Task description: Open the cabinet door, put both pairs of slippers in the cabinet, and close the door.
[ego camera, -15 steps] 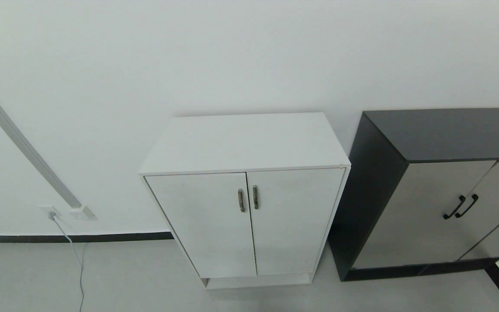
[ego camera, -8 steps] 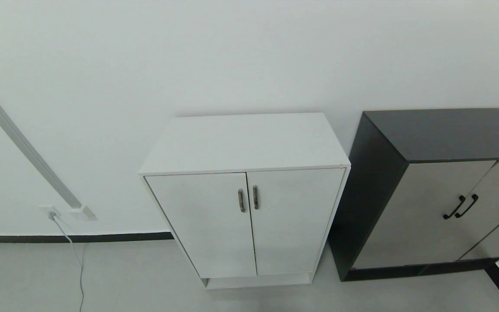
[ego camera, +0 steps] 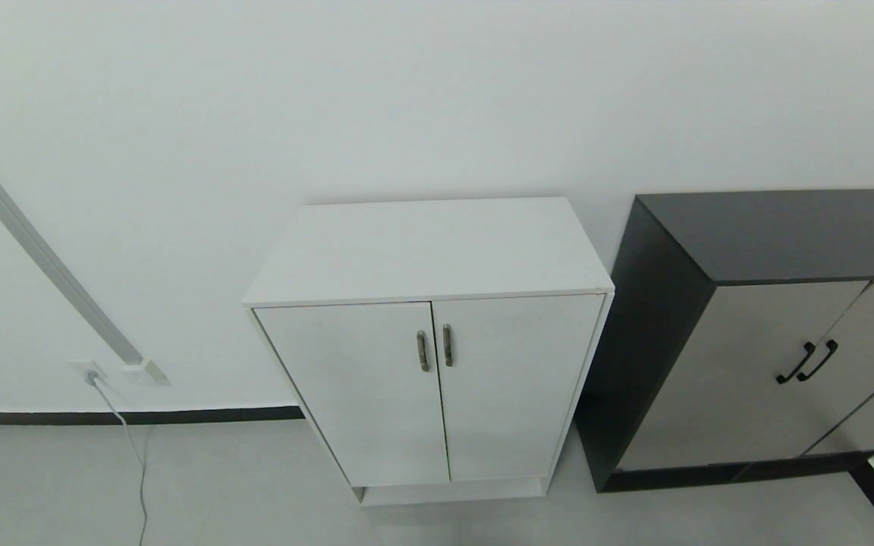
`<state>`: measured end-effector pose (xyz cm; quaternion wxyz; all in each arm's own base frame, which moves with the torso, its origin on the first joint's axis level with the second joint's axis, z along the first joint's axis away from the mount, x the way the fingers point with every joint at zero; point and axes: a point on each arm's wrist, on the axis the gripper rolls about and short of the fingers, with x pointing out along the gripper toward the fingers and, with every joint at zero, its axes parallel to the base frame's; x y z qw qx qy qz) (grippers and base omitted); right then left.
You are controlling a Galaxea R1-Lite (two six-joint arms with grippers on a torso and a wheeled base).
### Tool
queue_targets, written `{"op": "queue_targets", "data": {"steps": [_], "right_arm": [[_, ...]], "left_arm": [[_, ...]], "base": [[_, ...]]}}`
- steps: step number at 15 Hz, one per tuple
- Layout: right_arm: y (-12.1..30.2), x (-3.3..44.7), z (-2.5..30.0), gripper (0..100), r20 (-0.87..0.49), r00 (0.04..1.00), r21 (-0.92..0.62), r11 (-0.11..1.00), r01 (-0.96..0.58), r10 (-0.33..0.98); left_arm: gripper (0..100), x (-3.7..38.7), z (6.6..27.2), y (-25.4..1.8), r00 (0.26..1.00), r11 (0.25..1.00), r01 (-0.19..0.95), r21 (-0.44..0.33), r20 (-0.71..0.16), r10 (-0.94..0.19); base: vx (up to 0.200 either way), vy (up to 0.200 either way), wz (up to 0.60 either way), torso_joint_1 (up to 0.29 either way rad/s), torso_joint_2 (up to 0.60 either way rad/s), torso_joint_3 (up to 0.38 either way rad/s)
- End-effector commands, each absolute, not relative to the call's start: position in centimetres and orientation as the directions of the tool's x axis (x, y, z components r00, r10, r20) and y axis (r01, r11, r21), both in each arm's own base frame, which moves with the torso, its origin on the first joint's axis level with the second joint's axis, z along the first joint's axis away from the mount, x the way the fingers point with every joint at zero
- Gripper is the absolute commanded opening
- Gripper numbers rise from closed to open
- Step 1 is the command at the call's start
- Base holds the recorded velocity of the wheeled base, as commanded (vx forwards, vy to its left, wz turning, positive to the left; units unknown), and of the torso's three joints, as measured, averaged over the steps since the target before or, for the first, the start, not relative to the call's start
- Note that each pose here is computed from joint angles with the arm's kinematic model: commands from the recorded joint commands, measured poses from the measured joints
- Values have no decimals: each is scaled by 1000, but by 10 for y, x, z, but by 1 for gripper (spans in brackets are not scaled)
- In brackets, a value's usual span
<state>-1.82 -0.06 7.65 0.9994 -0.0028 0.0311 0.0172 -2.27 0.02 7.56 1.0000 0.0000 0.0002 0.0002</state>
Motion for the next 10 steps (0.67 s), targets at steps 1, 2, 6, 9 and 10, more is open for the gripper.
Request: {"op": "queue_targets", "data": {"steps": [1,2,6,9,10], "right_arm": [[0,-21,77,0,-26,999,-14,1000,18,-18],[0,-22,76,0,-18,1000,-17,1000,24,-25],[-1,-23,76,0,-2,999,20,999,44,-44],[-2,-23,77,0,11,997,73,994,77,-78],[-2,-23,77,0,11,997,73,994,79,-80]], "left_arm": [[0,-23,76,0,1000,1000,0,0,-2,0],[0,-23,76,0,1000,1000,0,0,-2,0],[0,-23,76,0,1000,1000,-3,0,-2,3],[0,-23,76,0,1000,1000,-3,0,-2,3],[0,-23,76,0,1000,1000,-2,0,-2,2]], "base": [[0,0,0,0,0,0],[0,0,0,0,0,0],[0,0,0,0,0,0],[0,0,0,0,0,0],[0,0,0,0,0,0]]}}
